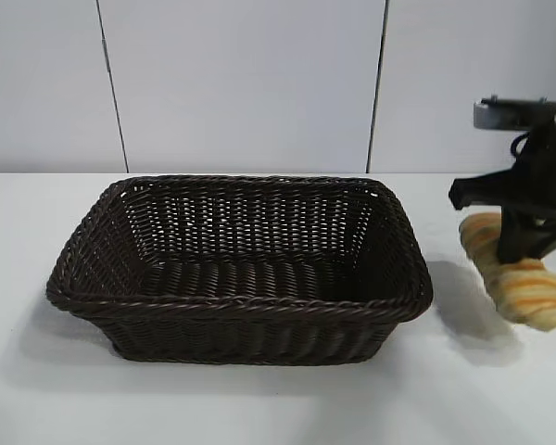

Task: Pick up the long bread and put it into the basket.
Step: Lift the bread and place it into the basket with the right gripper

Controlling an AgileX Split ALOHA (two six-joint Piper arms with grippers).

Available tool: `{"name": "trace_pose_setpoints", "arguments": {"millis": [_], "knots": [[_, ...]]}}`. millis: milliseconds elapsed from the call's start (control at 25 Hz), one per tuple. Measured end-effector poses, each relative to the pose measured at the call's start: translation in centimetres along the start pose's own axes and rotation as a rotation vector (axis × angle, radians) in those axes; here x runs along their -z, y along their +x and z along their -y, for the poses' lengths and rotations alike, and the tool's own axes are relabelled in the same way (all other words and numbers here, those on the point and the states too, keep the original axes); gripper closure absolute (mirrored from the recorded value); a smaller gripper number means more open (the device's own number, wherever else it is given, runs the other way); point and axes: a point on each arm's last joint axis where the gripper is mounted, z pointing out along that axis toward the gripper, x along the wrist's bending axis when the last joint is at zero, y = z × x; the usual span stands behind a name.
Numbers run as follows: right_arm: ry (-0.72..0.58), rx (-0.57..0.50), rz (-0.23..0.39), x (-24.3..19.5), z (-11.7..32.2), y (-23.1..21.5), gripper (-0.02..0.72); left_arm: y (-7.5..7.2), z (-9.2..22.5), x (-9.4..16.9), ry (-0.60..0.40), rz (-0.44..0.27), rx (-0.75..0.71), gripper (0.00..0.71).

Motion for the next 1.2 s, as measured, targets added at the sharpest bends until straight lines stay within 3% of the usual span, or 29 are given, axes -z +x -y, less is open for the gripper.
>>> {"name": "trace_pose_setpoints", "arguments": {"millis": [320,640,800,1040,1120,1200], "knots": [[-0.040,0.002,-0.026,4.0,-2.9,0.8,0.652,0.0,0.0,0.0,0.000,-0.001,0.000,0.015],[-0.019,0.198,-0.121,3.3,-4.4,8.2,0.658,0.0,0.0,0.0,0.000,-0.001,0.000,0.015],[-0.027,0.412,-0.176,1.9,-4.4,13.1,0.659,0.0,0.0,0.0,0.000,-0.001,0.000,0.015],[-0.116,1.049,-0.212,-0.8,-3.5,18.1,0.659,0.0,0.0,0.0,0.000,-0.001,0.000,0.015],[-0.159,1.165,-0.211,-1.5,-3.5,18.8,0.659,0.0,0.0,0.0,0.000,-0.001,0.000,0.015],[-0.197,1.212,-0.206,-2.0,-3.8,19.1,0.660,0.0,0.0,0.0,0.000,-0.001,0.000,0.015]]}}
